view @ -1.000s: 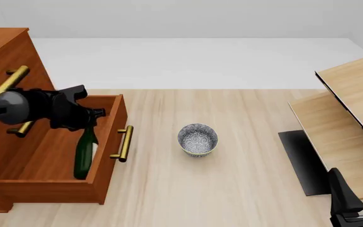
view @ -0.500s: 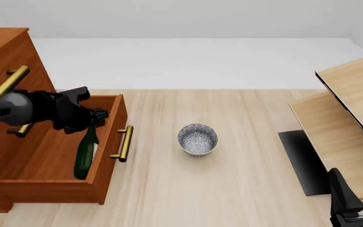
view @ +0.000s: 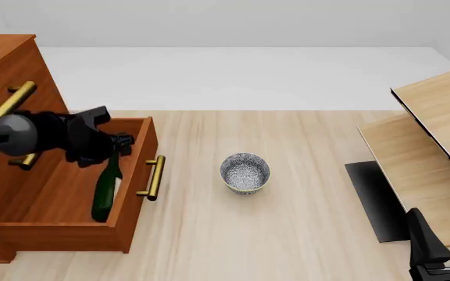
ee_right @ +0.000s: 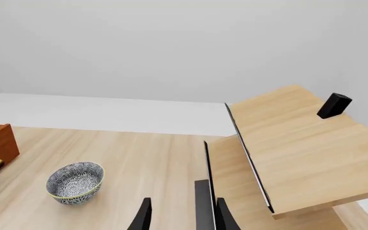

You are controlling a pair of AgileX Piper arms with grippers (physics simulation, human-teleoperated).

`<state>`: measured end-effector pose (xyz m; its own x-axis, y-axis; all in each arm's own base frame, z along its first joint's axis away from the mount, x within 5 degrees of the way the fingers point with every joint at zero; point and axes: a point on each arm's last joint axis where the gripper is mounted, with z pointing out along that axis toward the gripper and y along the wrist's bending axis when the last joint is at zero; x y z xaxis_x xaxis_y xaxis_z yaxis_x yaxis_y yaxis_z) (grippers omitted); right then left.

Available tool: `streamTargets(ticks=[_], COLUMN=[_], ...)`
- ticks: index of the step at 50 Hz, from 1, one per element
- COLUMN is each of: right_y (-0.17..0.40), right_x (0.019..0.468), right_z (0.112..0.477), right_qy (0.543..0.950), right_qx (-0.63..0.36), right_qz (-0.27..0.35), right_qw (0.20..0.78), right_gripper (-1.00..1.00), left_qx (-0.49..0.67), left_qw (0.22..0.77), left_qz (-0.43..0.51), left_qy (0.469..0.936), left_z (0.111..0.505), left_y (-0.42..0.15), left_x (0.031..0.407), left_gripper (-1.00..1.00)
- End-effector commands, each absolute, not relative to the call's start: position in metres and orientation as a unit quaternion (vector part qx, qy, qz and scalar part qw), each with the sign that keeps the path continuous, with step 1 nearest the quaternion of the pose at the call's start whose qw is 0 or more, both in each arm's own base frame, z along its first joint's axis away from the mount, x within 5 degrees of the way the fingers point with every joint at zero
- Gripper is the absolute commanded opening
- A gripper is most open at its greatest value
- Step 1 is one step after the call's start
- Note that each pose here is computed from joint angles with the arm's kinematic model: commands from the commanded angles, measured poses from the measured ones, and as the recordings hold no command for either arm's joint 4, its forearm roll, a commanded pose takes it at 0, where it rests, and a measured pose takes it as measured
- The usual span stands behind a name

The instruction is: Put the wine bottle in the bottom drawer of the cabinet.

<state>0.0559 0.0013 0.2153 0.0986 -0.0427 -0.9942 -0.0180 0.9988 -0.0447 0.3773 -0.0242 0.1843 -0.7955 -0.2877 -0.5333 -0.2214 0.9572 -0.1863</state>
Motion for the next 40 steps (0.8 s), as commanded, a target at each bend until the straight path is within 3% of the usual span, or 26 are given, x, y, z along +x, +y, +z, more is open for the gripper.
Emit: streamTargets(ticks=[1, 20, 40], right_y=[0.001, 0.001, 0.002], right_x=[0.056, 0.056, 0.056], right_z=[0.215, 0.216, 0.216], right_qy=[0.671, 0.670, 0.669], right_qx=[-0.023, -0.027, -0.031], right_qz=[-0.008, -0.009, -0.011], right_qw=[0.741, 0.742, 0.743], right_gripper=[1.00, 1.00, 1.00], left_qx=[-0.136, -0.104, -0.012], left_qw=[0.294, 0.315, 0.392], left_qz=[-0.063, -0.022, -0.014], left_qy=[0.944, 0.943, 0.920], left_z=[0.204, 0.267, 0.358], left_y=[-0.026, 0.016, -0.007], left_x=[0.381, 0.388, 0.307], left_gripper=[1.00, 1.00, 1.00])
